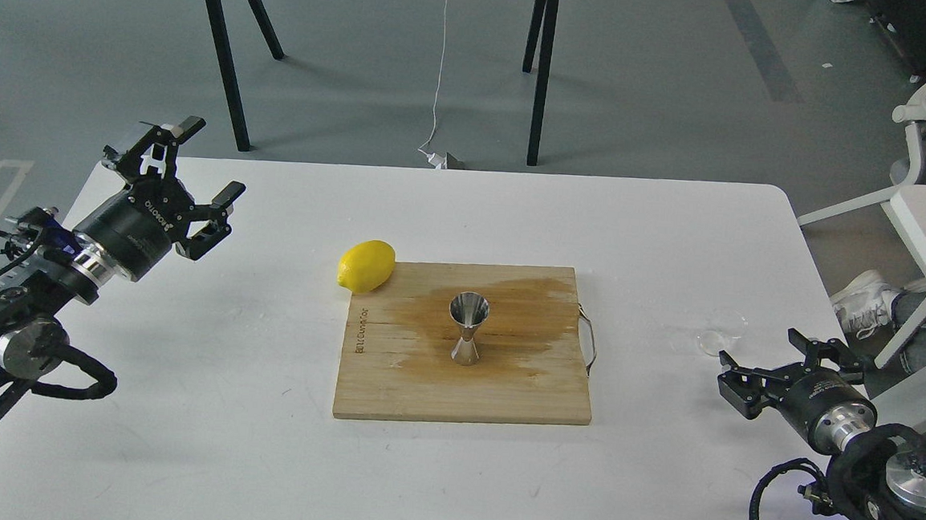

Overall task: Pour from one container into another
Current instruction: 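Move the right gripper to the clear glass cup and grasp it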

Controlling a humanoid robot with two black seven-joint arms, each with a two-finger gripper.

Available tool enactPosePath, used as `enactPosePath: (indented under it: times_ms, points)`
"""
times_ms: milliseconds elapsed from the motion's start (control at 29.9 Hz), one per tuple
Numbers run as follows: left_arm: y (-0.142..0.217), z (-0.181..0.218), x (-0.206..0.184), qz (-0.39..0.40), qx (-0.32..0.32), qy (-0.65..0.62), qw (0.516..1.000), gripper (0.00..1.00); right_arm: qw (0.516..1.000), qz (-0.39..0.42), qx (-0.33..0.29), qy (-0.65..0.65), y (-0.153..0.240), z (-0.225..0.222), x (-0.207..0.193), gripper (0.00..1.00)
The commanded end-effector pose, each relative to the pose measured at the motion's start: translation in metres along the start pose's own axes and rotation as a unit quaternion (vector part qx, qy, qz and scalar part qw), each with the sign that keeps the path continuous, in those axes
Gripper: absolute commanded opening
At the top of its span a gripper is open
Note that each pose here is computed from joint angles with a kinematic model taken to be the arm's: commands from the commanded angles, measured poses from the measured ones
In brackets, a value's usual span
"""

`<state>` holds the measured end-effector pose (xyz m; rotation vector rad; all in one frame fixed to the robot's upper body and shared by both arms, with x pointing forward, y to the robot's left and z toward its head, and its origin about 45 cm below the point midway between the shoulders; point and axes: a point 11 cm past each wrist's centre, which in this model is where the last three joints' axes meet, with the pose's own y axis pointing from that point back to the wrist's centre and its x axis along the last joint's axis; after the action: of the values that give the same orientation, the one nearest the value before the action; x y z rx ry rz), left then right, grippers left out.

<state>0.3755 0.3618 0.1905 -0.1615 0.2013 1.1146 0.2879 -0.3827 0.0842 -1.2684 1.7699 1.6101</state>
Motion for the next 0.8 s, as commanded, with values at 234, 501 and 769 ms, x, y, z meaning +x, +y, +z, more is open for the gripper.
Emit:
enactPosePath:
  times_ms: [234, 501, 769]
  points:
    - [0.002, -0.002, 0.001, 0.001, 0.003, 0.0, 1.0, 0.99, 0.999, 0.017, -0.013, -0.024, -0.025, 0.012, 0.002, 0.99]
    - [0.004, -0.004, 0.001, 0.003, 0.006, 0.0, 1.0, 0.99, 0.999, 0.029, -0.017, -0.028, -0.036, 0.019, 0.007, 0.99]
    - [0.004, -0.004, 0.002, 0.003, 0.007, -0.001, 1.0, 0.99, 0.999, 0.035, -0.013, -0.034, -0.044, 0.015, 0.009, 0.99]
